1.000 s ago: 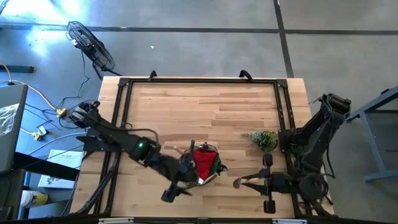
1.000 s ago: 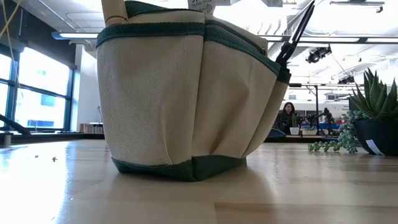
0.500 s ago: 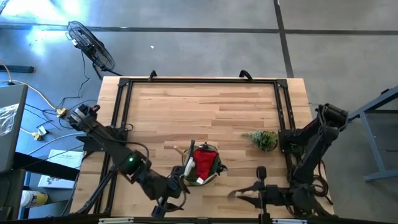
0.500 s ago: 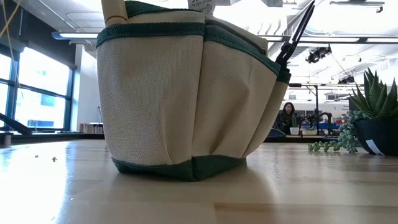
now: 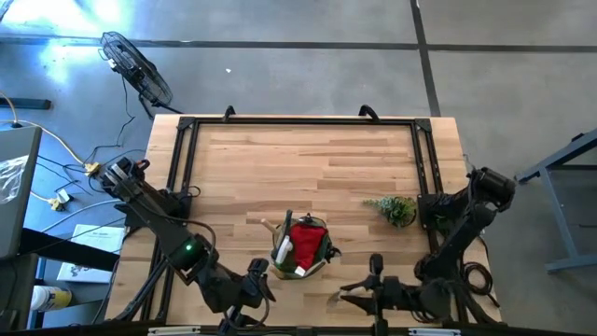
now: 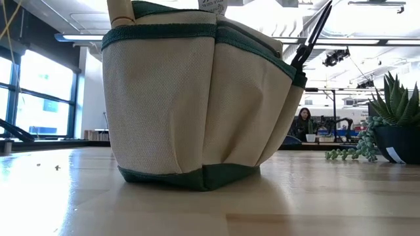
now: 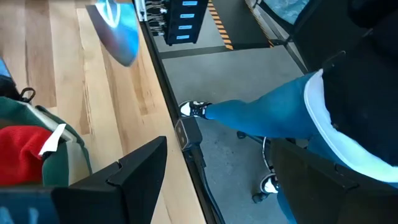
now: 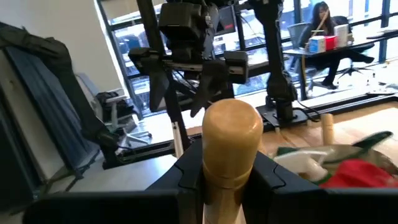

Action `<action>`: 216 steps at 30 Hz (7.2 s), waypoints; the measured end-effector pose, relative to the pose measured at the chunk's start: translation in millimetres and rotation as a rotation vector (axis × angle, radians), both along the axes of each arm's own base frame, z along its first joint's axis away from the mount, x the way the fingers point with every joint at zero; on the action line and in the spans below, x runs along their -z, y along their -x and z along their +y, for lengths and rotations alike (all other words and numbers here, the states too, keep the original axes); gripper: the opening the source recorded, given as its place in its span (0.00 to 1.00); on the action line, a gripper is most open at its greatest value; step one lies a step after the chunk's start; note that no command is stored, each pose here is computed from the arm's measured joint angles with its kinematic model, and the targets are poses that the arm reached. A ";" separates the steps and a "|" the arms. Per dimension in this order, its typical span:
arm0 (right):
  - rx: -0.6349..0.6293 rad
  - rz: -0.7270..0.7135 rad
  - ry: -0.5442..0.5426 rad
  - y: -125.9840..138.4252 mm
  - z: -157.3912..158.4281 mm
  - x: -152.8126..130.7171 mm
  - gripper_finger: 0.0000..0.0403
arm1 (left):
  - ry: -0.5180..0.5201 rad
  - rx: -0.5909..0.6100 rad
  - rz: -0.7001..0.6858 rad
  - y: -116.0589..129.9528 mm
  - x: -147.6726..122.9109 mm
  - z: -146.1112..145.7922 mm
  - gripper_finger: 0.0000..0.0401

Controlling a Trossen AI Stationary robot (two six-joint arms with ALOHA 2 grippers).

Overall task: Pick & Place Garden tools in Gardening bag
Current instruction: Put the brown trowel into the gardening bag, then return to Home Position

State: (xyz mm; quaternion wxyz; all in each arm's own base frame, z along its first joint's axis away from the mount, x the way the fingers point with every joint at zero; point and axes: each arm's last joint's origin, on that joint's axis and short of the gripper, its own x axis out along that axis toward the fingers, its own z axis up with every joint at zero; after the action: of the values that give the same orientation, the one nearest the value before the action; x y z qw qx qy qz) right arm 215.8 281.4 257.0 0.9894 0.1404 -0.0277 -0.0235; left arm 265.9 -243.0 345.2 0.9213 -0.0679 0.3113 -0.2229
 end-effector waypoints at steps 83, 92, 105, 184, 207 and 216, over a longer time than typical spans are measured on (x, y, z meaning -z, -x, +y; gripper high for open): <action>0.386 0.300 0.386 -82.2 -115.7 13.4 0.13 | -0.152 -0.102 -0.042 3.3 4.0 3.2 0.69; 0.262 0.279 0.354 -73.0 -97.1 13.5 0.13 | -0.154 -0.103 -0.041 3.4 4.2 3.3 0.69; 0.269 0.280 0.348 -76.9 -102.6 13.2 0.13 | -0.160 -0.122 -0.052 2.9 3.7 3.7 0.69; -0.115 0.573 0.183 -92.6 -142.1 37.8 0.14 | -0.179 -0.122 -0.036 3.9 5.6 4.8 0.69; -0.107 0.562 0.178 -93.2 -141.9 37.1 0.17 | -0.180 -0.121 -0.034 4.0 5.8 4.8 0.69; -0.083 0.561 0.109 -94.1 -143.9 37.5 0.32 | -0.180 -0.121 -0.034 4.0 5.8 4.8 0.69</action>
State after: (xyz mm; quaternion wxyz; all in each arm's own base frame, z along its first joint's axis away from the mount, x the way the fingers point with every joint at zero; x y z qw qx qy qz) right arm 309.9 137.5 219.5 0.9646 0.0762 0.2516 -0.0195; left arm 261.9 -238.2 339.4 0.9406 0.0004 0.3098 -0.1389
